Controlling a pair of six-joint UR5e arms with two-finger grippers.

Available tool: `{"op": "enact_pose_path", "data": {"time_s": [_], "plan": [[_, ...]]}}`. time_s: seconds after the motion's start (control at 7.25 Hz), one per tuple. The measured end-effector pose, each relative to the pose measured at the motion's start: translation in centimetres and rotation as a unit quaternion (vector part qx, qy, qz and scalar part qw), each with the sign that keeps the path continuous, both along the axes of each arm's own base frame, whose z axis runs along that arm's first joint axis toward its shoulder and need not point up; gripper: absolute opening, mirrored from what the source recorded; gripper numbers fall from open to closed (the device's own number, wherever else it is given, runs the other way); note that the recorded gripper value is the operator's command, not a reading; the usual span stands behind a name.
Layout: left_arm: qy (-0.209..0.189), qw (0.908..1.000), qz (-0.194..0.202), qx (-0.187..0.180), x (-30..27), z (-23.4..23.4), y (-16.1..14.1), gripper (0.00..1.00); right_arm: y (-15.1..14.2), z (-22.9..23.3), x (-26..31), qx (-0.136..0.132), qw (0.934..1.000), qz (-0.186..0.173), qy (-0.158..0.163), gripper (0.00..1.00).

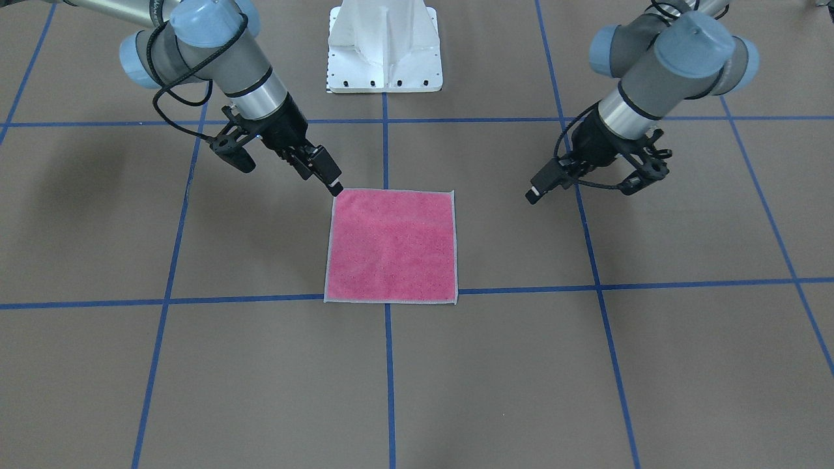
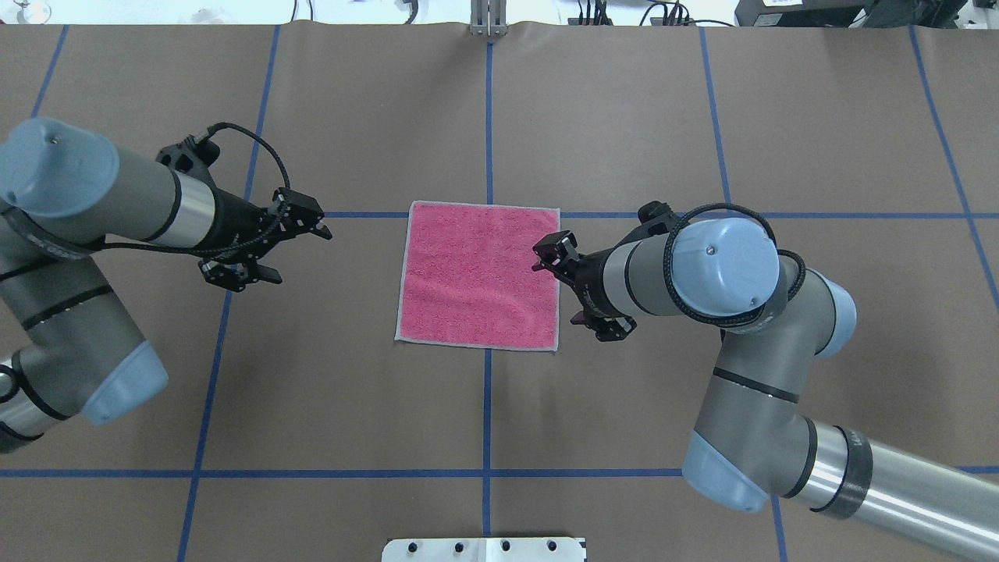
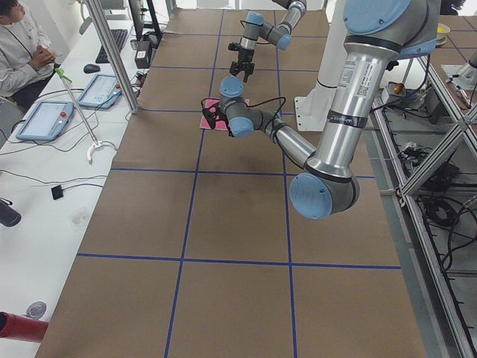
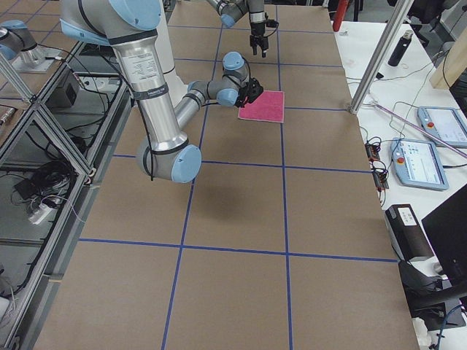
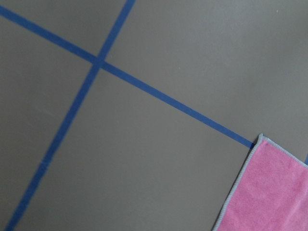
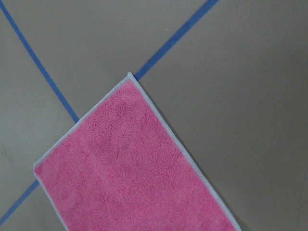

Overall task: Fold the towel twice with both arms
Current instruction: 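Move both grippers to the towel corners nearest the robot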

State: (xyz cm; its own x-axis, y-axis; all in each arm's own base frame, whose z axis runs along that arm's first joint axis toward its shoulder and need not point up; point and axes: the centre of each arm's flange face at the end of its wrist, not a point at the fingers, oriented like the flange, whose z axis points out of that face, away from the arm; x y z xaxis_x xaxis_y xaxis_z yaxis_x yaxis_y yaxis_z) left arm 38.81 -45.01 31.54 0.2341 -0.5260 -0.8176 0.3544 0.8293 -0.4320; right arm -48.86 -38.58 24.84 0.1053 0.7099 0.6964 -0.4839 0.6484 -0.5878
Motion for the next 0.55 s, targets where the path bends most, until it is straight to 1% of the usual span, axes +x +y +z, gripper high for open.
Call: {"op": "enact_pose_path", "data": {"time_s": [0.14,0.28,0.41,0.55], "plan": [[0.024,0.9993,-0.028,-0.009,2.3,0.0,1.1,1.0,0.9,0.1,-1.0,-0.017,0.9996,0.023,-0.002,0.92],[0.046,0.9975,-0.053,-0.015,4.6,0.4,2.2,1.0,1.7,0.4,-1.8,-0.022,0.9991,0.036,0.0,0.96],[0.062,0.9956,-0.069,-0.014,7.4,0.3,3.2,1.0,2.2,0.9,-2.3,-0.02,0.999,0.041,0.005,0.98],[0.069,0.9948,-0.075,-0.01,9.9,0.0,4.0,1.0,2.6,1.2,-2.6,-0.012,0.9991,0.038,0.01,0.98]]}}
